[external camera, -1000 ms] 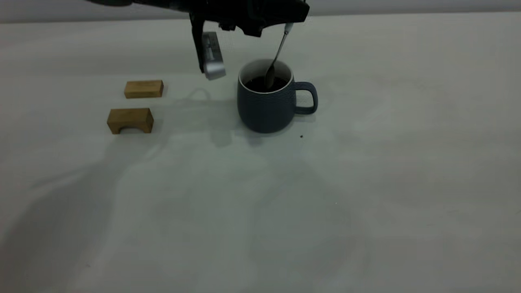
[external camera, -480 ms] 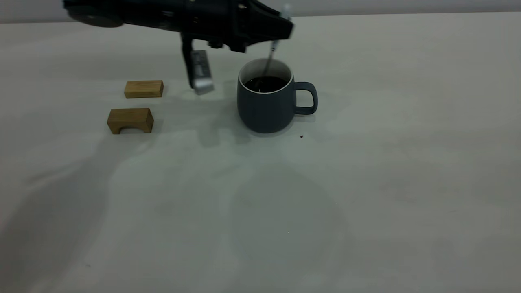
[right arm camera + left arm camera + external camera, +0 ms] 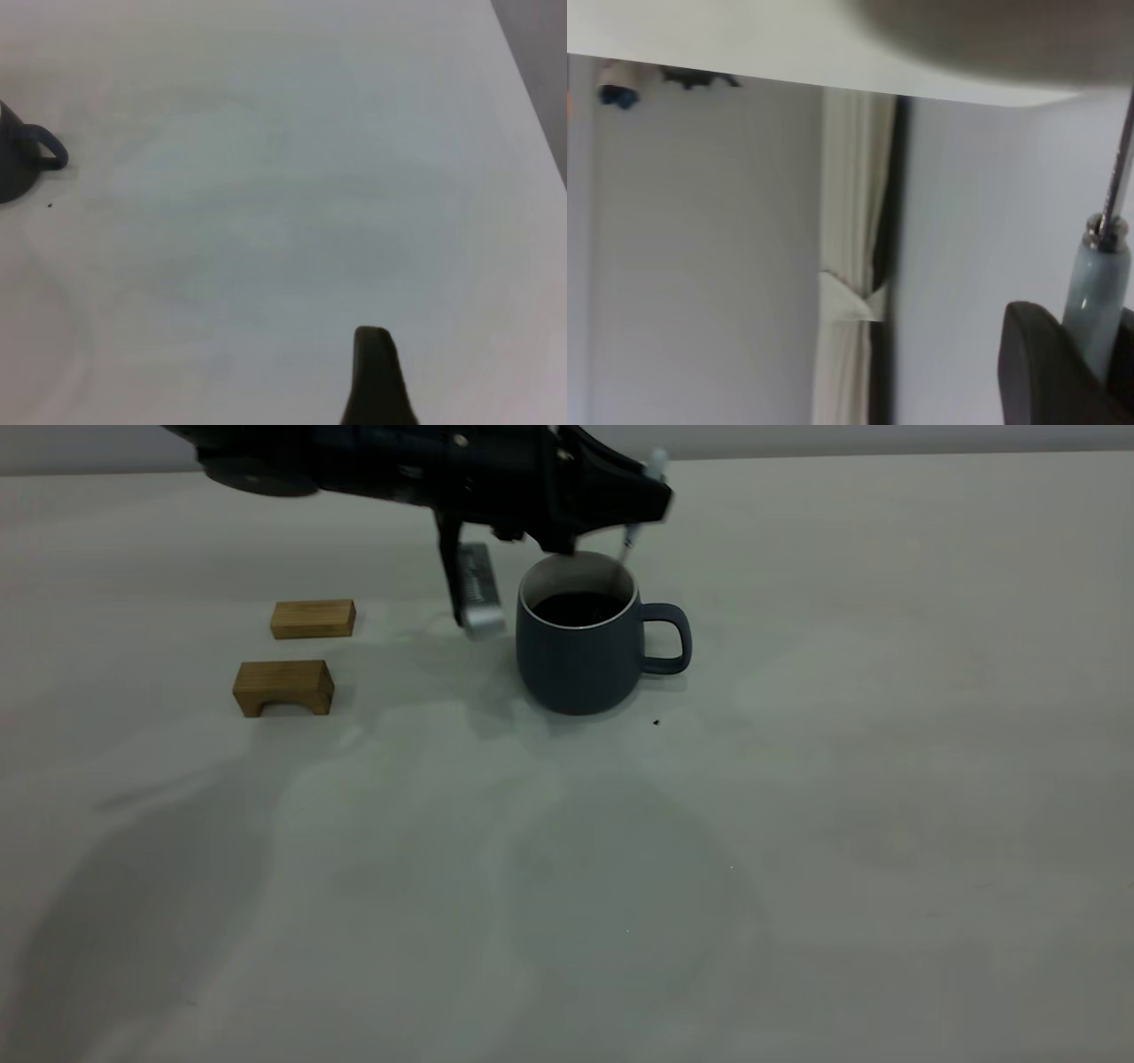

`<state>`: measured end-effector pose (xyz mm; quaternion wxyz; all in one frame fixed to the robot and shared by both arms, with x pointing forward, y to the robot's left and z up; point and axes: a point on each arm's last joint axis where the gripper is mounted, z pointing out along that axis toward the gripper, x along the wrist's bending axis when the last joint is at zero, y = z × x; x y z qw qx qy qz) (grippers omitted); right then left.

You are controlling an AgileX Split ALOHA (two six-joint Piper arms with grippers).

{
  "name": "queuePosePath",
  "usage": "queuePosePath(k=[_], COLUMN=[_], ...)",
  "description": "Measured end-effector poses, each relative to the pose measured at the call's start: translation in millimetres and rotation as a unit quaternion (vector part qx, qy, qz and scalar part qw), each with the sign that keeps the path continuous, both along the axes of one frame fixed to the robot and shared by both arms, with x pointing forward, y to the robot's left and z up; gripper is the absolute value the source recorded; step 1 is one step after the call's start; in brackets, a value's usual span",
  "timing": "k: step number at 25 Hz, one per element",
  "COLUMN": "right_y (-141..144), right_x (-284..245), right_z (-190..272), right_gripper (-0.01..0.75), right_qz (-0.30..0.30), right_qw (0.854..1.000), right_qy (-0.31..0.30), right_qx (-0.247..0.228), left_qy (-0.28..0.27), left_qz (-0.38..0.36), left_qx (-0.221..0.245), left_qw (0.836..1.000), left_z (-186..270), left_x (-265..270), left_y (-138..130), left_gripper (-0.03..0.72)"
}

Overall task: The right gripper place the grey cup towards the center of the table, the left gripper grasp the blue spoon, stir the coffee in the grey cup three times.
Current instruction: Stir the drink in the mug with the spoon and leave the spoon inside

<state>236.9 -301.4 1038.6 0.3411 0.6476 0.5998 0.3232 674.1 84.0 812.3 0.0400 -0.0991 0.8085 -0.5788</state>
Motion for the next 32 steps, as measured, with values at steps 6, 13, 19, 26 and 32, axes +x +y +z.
queuePosePath(k=[6,13,19,26,32], right_y=[0,0,0,0,0], right_x=[0,0,0,0,0], right_z=[0,0,0,0,0], right_gripper=[0.580,0.580,0.580,0.580,0.580], right_qz=[0.000,0.000,0.000,0.000,0.000], right_qw=[1.000,1.000,1.000,1.000,1.000], right_qy=[0.000,0.000,0.000,0.000,0.000], right_qx=[0.000,0.000,0.000,0.000,0.000], left_qy=[0.004,0.026,0.024,0.010,0.011], left_qz=[-0.043,-0.040,0.003,-0.003,-0.058], left_qx=[-0.017,-0.033,-0.031,-0.022,-0.038], left_qw=[0.999,0.998,0.999,1.000,0.998], left_z=[2,-4,-4,-1,2], left_x=[-9,-9,0,0,-10], left_y=[-5,27,35,15,9], left_gripper=[0.139,0.139,0.139,0.139,0.139])
